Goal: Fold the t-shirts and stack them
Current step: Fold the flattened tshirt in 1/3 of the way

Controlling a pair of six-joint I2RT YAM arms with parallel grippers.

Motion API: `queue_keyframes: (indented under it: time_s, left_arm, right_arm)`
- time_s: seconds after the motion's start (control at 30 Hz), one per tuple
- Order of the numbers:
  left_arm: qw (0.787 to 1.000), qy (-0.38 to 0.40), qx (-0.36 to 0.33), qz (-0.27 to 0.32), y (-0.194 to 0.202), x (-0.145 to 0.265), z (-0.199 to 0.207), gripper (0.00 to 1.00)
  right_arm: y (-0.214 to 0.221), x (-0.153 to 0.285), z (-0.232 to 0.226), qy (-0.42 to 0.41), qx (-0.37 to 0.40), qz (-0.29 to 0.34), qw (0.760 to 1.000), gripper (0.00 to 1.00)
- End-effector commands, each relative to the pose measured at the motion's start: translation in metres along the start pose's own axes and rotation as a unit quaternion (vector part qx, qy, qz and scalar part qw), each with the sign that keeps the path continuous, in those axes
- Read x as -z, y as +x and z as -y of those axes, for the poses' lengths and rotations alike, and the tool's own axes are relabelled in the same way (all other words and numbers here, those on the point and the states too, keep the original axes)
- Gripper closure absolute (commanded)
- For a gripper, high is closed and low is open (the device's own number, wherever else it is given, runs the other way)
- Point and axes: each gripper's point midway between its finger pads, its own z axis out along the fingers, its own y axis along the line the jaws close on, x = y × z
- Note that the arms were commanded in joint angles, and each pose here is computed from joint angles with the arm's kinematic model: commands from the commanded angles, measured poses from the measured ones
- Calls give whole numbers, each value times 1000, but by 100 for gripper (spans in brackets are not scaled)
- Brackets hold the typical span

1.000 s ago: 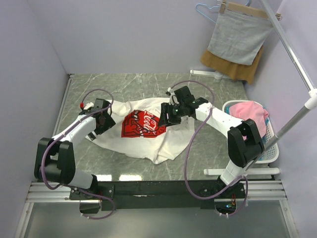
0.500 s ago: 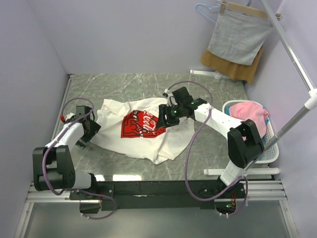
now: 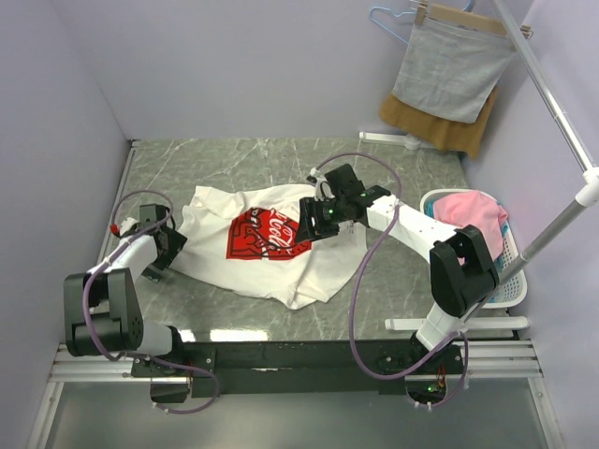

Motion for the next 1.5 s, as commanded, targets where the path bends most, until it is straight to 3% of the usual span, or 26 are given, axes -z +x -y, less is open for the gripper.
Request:
queue_keyframes:
  time_s: [0.0, 0.1, 0.2, 0.53, 0.73, 0.8, 0.97, 1.07, 1.17, 1.2, 1.23, 1.47]
  left_arm:
    - [994, 92, 55, 37, -14, 14, 23, 0]
    - [981, 165, 75, 63, -24, 36, 39, 1]
    - [977, 177, 83, 87, -33, 47, 37, 1]
    - [988, 98, 101, 57, -12, 17, 9, 1]
    - [990, 76, 114, 39, -1, 4, 1, 9]
    - [989, 72, 120, 40, -2, 1, -1, 19]
    - [990, 61, 123, 33, 1, -8, -8, 33]
    - [992, 56, 113, 22, 7, -15, -8, 51]
    - [994, 52, 100, 10, 12, -23, -8, 76]
    - [994, 52, 98, 7, 14, -25, -7, 91]
    - [994, 60, 96, 4, 13, -25, -2, 99]
    - [994, 105, 38, -3, 4, -2, 15, 99]
  right_arm:
    - [-2, 3, -6, -5, 19, 4, 1000, 40]
    - [1, -2, -4, -4, 17, -5, 1000, 40]
    - [2, -4, -3, -4, 16, -8, 1000, 40]
    - [1, -4, -2, 1, 19, -7, 1000, 40]
    - [2, -2, 0, 8, 22, -7, 1000, 40]
    - [1, -2, 1, 12, 22, -7, 1000, 40]
    - [2, -1, 3, 17, 22, -8, 1000, 40]
    - [4, -2, 4, 19, 20, -10, 1000, 40]
    - [8, -4, 7, 23, 17, -13, 999, 40]
    - [9, -3, 8, 23, 14, -13, 1000, 40]
    - [16, -5, 8, 18, 9, -22, 1000, 40]
    - [54, -13, 19, 17, -18, -54, 998, 43]
